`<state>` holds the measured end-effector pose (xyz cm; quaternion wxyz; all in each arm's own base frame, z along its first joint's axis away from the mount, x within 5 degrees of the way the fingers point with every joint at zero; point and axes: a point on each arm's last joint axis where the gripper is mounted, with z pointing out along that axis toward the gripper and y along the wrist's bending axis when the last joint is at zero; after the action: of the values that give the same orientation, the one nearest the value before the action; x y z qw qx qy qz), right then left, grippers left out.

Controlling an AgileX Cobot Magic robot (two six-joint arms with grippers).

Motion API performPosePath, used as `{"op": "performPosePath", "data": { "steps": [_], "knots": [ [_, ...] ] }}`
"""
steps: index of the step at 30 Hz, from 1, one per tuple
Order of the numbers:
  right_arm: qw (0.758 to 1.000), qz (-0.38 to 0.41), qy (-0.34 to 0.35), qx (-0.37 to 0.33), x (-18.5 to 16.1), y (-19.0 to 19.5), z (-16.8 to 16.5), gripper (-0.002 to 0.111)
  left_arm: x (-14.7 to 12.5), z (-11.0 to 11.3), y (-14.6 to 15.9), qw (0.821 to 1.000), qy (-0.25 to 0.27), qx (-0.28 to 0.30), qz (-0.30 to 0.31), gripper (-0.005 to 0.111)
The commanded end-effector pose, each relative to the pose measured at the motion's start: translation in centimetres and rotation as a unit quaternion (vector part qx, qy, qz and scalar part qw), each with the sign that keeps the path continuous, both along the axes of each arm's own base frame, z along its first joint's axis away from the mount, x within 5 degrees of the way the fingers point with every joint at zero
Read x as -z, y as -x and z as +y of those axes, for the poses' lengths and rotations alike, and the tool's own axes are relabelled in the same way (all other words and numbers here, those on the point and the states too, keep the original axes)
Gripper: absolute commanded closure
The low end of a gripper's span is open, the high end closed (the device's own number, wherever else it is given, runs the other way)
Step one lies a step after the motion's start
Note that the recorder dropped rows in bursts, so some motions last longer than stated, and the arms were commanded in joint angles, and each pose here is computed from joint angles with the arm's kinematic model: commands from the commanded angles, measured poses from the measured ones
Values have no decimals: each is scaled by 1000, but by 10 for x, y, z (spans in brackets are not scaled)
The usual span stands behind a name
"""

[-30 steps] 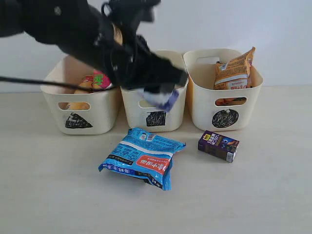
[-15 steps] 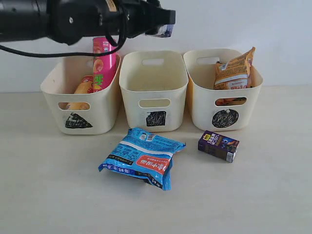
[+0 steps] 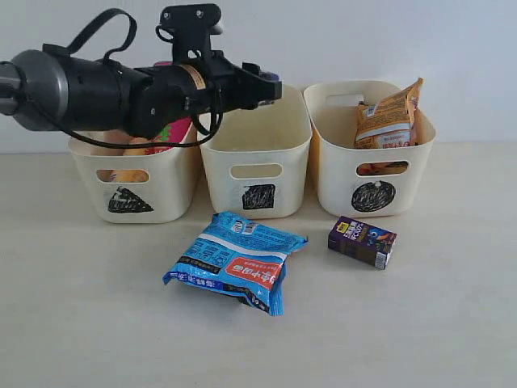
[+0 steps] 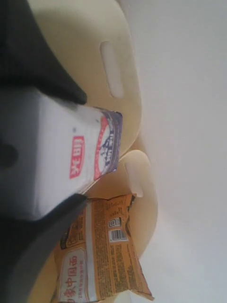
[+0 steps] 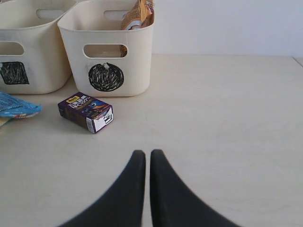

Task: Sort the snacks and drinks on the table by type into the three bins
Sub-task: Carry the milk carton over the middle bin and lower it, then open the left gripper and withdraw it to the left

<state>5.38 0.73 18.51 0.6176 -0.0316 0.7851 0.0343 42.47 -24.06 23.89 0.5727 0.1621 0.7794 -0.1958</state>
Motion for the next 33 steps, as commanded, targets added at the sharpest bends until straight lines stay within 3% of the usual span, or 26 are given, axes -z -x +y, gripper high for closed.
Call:
{"op": "performPosePath", "data": {
  "steps": [1,4,7,14,16,19,20,23,30,33],
  "knots": [
    [1000,-4,1,1,1,0,0,107,0,-2,-3,1000,14,1,-15,62],
    [1000,-4,1,1,1,0,0,107,4,-2,-4,1000,12,1,-11,40],
    [1000,-4,1,1,1,0,0,107,5,-2,-4,1000,12,1,-10,29],
    [1000,-4,1,1,1,0,0,107,-5,-1,-2,1000,16,1,-18,29],
    [1000,-4,1,1,1,0,0,107,-17,2,2,1000,14,-1,-16,45],
    [1000,-4,1,1,1,0,0,107,-35,16,13,999,-24,-18,43,102],
    [1000,-4,1,1,1,0,0,107,-35,19,14,998,-21,-26,59,102],
    [1000,-4,1,1,1,0,0,107,-45,58,21,991,11,-79,106,103],
    [1000,-4,1,1,1,0,0,107,-79,166,82,979,28,-181,91,103],
    [1000,-4,1,1,1,0,0,107,-86,194,110,973,34,-215,80,103]
  ]
}}
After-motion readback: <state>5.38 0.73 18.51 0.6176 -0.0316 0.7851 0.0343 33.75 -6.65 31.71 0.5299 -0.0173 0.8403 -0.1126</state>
